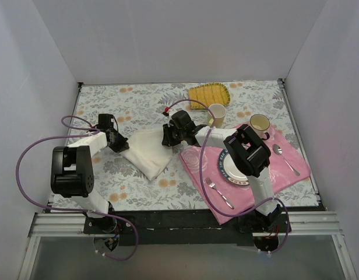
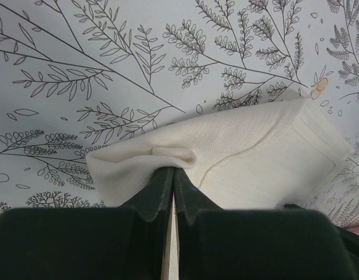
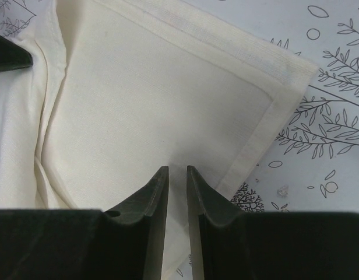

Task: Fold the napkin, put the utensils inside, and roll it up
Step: Roll the napkin with the utensil

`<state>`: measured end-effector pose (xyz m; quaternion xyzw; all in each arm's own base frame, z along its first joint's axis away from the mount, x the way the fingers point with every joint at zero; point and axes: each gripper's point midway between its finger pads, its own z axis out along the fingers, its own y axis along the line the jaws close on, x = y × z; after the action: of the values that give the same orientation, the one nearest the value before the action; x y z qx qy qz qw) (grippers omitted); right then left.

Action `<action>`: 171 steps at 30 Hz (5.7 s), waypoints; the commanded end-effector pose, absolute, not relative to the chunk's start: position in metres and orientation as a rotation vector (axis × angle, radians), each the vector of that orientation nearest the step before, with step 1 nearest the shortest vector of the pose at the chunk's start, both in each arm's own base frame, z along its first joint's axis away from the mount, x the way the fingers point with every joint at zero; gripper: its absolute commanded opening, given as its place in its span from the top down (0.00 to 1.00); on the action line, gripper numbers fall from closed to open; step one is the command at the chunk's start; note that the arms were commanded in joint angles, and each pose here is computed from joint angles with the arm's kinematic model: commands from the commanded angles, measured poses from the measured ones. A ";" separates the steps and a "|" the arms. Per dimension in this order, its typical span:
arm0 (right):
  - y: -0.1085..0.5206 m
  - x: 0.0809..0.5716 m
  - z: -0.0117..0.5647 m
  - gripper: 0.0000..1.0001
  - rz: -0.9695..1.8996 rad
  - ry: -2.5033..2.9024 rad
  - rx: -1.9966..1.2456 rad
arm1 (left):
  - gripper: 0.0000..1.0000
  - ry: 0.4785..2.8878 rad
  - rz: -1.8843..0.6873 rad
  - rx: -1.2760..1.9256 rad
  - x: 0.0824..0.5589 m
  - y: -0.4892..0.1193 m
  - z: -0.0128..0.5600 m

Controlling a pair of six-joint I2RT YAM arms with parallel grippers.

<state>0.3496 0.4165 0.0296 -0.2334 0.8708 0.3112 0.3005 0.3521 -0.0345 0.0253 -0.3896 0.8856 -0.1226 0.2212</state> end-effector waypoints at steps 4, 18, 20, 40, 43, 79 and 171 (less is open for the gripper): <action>0.389 0.330 -0.009 0.67 0.675 2.468 -0.792 | 1.00 2.450 -0.150 -1.106 0.351 0.000 0.026; 0.428 0.322 0.129 0.17 0.438 2.061 -1.186 | 0.55 2.264 -0.509 -0.981 0.361 -0.035 0.130; 0.443 0.292 0.138 0.15 0.457 2.007 -1.271 | 0.51 2.270 -0.526 -1.003 0.347 -0.037 0.126; 0.488 0.192 0.073 0.17 0.354 1.914 -1.549 | 0.49 2.285 -0.648 -1.278 0.286 -0.047 0.099; 0.484 0.195 0.059 0.18 0.336 1.928 -1.562 | 0.49 2.284 -0.678 -1.255 0.285 -0.051 0.101; 0.469 0.202 0.049 0.72 1.374 2.150 -1.424 | 0.34 2.346 -0.788 -1.126 0.277 -0.070 0.035; 0.512 0.205 -0.004 0.99 0.593 2.039 -1.480 | 0.34 2.385 -0.558 -1.019 0.321 -0.039 0.093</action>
<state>0.2410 0.5239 0.0329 -0.5423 0.7254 0.1469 0.3976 0.2973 -0.0582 0.0542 -0.3967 0.8799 -0.2139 0.1508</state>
